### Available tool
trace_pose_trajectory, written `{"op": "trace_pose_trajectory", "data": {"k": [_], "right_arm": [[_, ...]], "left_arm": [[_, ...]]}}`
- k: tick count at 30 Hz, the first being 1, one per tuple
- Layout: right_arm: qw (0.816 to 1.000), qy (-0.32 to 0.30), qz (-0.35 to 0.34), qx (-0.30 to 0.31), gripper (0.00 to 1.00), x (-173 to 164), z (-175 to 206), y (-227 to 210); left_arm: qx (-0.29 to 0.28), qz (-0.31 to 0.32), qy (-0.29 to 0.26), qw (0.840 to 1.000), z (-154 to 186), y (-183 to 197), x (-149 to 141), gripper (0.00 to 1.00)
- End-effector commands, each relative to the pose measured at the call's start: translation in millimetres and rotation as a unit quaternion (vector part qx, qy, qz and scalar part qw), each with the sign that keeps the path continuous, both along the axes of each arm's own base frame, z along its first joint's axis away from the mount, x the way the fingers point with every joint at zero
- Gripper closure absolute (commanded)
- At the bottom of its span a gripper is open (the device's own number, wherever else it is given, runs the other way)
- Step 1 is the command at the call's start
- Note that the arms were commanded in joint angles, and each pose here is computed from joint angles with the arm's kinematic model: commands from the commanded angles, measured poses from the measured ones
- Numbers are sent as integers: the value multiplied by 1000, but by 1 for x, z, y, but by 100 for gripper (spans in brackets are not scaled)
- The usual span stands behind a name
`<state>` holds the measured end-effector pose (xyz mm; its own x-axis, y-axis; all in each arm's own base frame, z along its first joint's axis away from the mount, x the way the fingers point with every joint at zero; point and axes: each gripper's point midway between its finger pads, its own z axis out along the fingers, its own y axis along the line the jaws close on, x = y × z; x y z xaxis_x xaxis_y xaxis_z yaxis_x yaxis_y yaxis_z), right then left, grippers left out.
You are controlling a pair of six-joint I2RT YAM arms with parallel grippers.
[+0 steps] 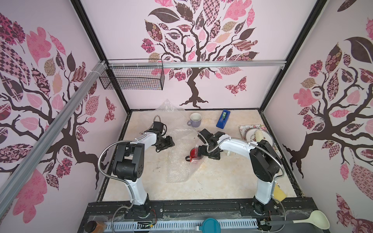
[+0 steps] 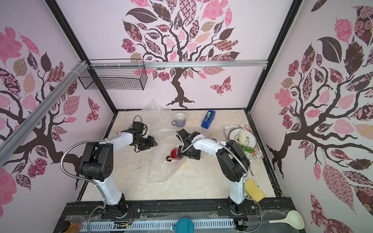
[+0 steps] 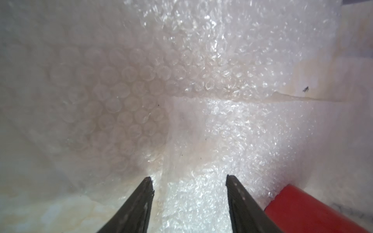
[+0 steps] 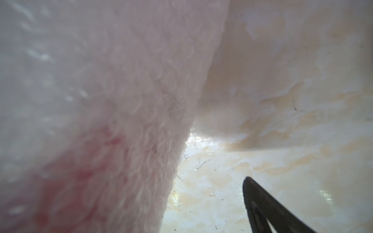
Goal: Wrap mugs in bubble wrap
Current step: Wrap the mug in bubble wrap.
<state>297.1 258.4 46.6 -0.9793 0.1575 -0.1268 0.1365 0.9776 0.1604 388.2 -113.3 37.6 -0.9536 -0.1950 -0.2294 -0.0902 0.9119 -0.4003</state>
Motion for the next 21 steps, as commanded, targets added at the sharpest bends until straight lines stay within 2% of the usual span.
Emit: {"op": "trace_pose_trajectory", "data": {"k": [1, 5, 8, 10, 14, 18, 21], "right_arm": [[1000, -11, 1, 4, 4, 5, 13, 3], [1000, -18, 1, 9, 4, 7, 21, 5], [999, -29, 3, 22, 3, 9, 32, 8], [999, -39, 4, 32, 2, 11, 40, 10], [998, -45, 7, 43, 1, 14, 49, 14], [997, -50, 11, 49, 1, 18, 55, 18], [997, -53, 11, 58, 1, 22, 60, 20]], "left_arm": [[-6, 0, -1, 1000, -7, -5, 10, 55], [-27, -3, 6, 1000, -7, -12, 9, 74], [-91, -21, -16, 995, 21, -32, 11, 100], [-130, -35, -47, 990, 53, -46, 10, 100], [-140, -46, -99, 984, 94, -50, -1, 100], [-198, -54, -132, 970, 119, -63, -14, 100], [-205, -75, -146, 965, 124, -76, -25, 100]]}}
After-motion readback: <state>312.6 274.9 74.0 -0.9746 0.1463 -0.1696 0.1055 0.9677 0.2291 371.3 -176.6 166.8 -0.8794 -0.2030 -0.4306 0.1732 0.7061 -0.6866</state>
